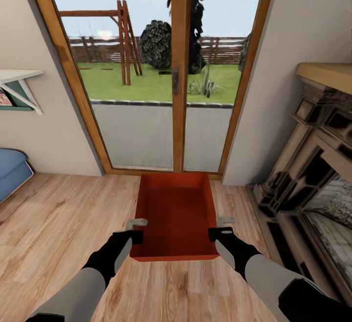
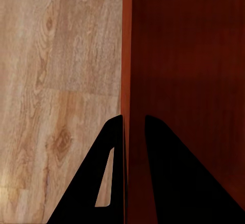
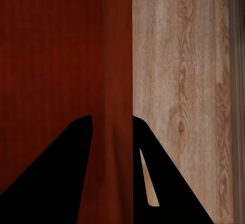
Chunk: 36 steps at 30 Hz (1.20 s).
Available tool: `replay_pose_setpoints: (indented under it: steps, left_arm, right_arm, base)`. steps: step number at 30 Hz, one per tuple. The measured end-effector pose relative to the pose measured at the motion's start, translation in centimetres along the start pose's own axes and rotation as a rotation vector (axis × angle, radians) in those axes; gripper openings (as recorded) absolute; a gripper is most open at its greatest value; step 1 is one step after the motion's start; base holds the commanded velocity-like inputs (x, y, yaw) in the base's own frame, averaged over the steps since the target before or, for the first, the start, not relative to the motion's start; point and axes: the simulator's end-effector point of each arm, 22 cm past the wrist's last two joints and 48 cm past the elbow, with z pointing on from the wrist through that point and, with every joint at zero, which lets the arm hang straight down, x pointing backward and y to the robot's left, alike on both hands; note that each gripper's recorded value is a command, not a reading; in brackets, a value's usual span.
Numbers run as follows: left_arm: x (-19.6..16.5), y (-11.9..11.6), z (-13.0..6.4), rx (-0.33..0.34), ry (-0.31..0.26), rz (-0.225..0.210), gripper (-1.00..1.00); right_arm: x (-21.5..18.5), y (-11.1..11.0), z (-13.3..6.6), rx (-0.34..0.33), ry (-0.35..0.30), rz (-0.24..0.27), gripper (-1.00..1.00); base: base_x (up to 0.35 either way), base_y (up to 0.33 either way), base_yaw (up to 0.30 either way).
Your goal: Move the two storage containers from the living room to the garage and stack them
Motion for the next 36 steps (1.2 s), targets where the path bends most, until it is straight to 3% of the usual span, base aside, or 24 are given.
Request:
replay_pose_setpoints:
  steps: [36]
  left_arm:
    - [-2.9, -0.1, -2.1, 0.005, -0.066, -0.005, -1.0]
  right_arm:
    - [-3.3, -0.4, -2.0, 0.005, -0.065, 0.003, -1.0]
  base:
    - [0.0, 0.0, 0.0]
